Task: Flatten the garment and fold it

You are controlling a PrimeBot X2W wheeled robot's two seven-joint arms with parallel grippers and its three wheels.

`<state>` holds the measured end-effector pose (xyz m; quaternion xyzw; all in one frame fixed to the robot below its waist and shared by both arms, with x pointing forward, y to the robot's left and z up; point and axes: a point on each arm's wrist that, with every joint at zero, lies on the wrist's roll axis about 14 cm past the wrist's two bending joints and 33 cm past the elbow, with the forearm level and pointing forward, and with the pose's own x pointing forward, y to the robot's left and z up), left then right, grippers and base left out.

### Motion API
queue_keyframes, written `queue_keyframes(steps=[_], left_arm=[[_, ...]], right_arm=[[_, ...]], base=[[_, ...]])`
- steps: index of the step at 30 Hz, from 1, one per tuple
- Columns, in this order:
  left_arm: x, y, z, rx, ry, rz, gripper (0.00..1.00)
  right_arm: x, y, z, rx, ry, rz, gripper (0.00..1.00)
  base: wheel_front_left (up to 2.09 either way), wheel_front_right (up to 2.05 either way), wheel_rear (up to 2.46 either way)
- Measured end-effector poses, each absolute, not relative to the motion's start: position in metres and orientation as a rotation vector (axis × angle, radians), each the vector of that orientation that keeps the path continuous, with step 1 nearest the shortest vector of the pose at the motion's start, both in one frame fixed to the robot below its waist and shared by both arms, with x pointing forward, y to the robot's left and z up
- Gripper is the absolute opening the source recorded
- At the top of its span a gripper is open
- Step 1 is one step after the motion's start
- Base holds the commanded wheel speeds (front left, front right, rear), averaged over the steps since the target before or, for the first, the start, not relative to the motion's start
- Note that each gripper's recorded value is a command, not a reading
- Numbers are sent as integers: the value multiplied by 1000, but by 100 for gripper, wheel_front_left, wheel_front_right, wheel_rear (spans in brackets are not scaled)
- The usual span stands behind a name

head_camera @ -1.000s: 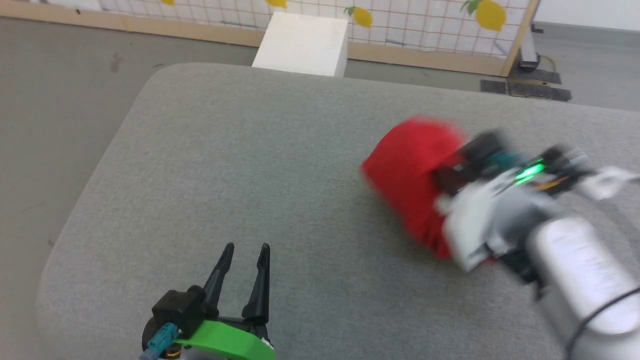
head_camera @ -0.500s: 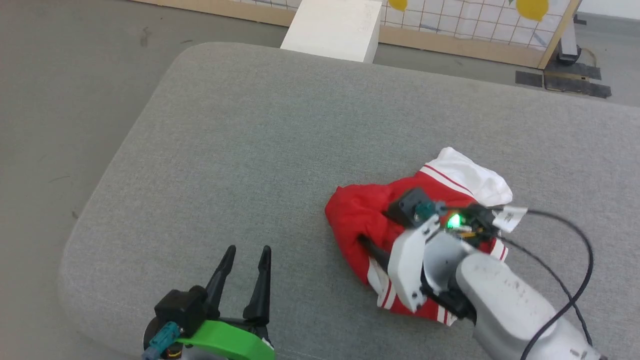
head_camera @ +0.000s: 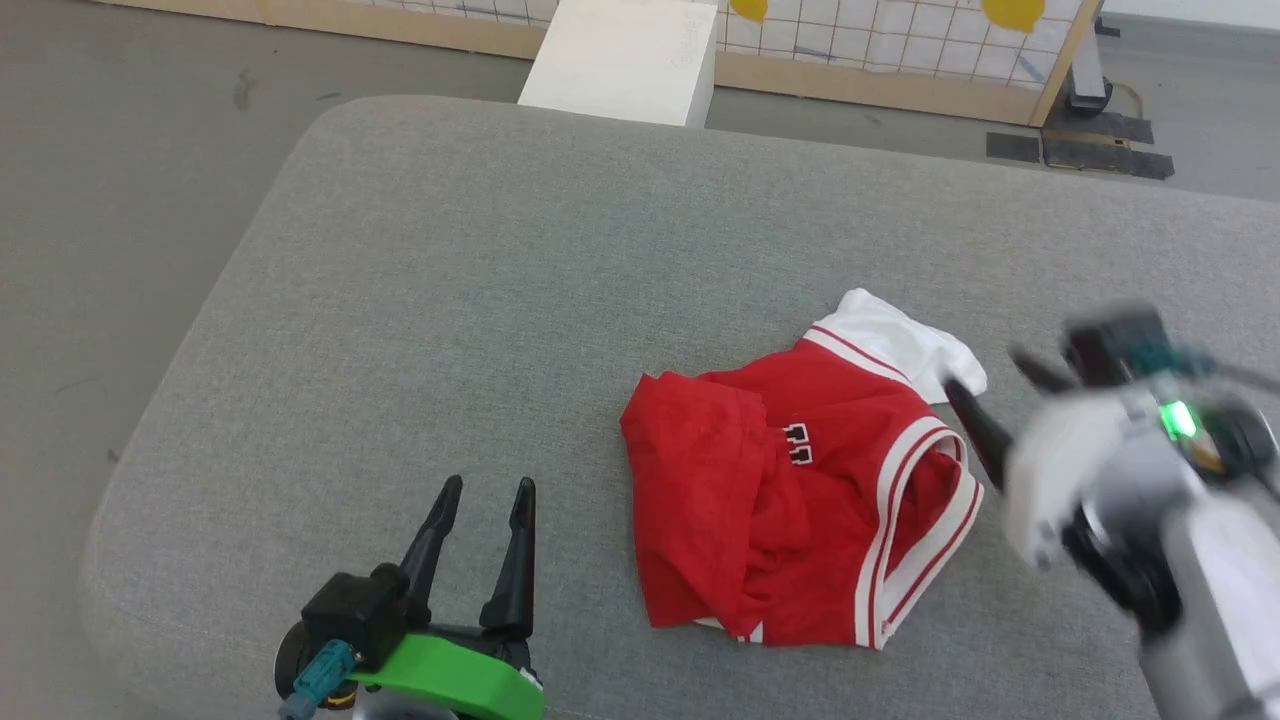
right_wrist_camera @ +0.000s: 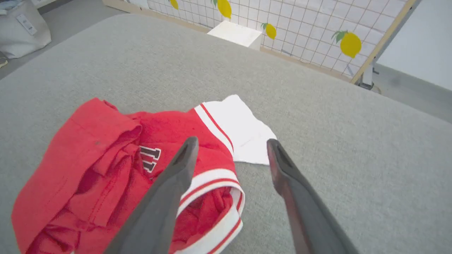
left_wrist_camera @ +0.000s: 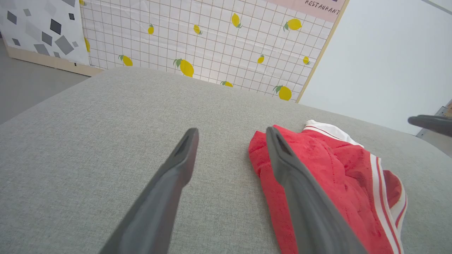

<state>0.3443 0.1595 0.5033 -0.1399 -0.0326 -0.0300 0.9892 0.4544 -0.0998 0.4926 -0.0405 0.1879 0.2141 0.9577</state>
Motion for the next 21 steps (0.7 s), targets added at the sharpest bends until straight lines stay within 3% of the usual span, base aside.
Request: queue_keyframes(steps=[7, 15, 16, 18, 21], left_arm=[[344, 161, 499, -258, -53, -58, 100], [336, 168, 498, -243, -48, -41, 100], [335, 169, 499, -242, -51, -40, 100], [334, 169, 501, -240, -56, -39, 100], [334, 168, 502, -241, -59, -43, 100]], right_arm=[[393, -126, 426, -19, 624, 330, 100], [375, -110, 391, 55, 709, 300, 100], [374, -110, 387, 61, 721, 295, 48], [371, -110, 378, 61, 746, 286, 0], [376, -112, 377, 58, 727, 271, 0]], base=[[0, 0, 0], [0, 0, 0], [0, 0, 0], [0, 0, 0], [0, 0, 0]])
